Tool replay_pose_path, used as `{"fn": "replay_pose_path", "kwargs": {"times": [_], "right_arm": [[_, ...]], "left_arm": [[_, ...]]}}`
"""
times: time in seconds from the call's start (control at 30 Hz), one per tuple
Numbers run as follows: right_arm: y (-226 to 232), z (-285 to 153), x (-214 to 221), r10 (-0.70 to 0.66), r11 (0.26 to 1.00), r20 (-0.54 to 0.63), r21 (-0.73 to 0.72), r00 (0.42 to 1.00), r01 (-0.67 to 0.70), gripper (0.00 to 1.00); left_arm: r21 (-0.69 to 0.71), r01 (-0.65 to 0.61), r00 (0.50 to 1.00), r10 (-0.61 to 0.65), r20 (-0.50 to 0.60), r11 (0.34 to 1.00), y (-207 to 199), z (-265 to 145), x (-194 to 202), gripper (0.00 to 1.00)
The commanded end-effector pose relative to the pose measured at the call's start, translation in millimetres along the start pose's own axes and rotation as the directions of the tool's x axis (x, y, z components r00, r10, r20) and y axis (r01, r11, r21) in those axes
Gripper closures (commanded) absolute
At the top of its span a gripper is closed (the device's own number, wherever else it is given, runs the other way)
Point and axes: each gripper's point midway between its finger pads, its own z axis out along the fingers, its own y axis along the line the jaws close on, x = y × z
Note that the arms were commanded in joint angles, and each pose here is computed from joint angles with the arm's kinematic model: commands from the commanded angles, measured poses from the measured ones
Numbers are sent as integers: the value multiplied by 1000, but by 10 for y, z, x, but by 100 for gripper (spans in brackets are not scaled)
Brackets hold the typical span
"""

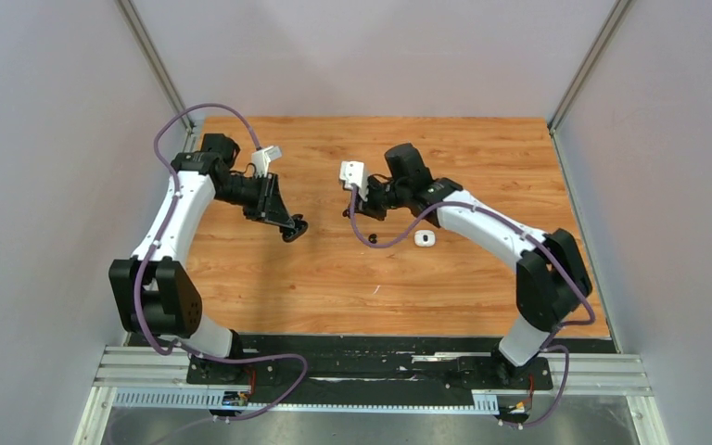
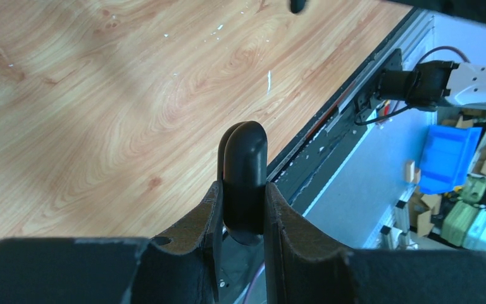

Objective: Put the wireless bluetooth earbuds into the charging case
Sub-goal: Pick up the earbud from the center of the board, then place the earbud in the charging case.

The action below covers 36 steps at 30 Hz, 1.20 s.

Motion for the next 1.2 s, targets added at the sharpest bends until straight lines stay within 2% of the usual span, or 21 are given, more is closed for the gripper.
{"fn": "replay_pose_path", "kwargs": {"times": [0.0, 0.1, 0.23, 0.33, 0.5, 0.57, 0.7, 0.9, 1.17], "right_arm": [[-57, -429, -878, -439, 890, 190, 229, 878, 395, 100], [97, -566, -1151, -614, 781, 243, 323, 751, 534, 100], [388, -594, -1295, -748, 662, 269, 371, 606, 652, 100], [484, -578, -1368, -790, 613, 281, 382, 545, 691, 100], [646, -524, -1406, -815, 575, 330, 359, 476, 736, 100], [715, -486, -1405, -819, 564, 350, 346, 455, 750, 100], [819, -429, -1405, -801, 576, 396, 306, 449, 758, 100], [907, -258, -1332, -754, 625, 436, 243, 492, 742, 100], [901, -109, -1405, -768, 612, 437, 285, 468, 738, 100]], "left_arm": [[45, 89, 995, -90, 35, 995, -57, 42, -148, 100], [50, 118, 992, -120, 43, 992, -58, 92, -221, 100], [35, 105, 994, -106, 38, 994, -146, 178, -275, 100], [43, 115, 993, -117, 34, 992, -235, 227, -292, 100], [79, 146, 988, -150, 48, 986, -326, 228, -356, 100], [88, 144, 987, -149, 55, 986, -357, 211, -375, 100], [83, 129, 988, -135, 72, 988, -392, 169, -384, 100], [63, 119, 987, -125, 105, 991, -412, 122, -394, 100], [97, 131, 984, -141, 104, 987, -478, 118, -350, 100]]}}
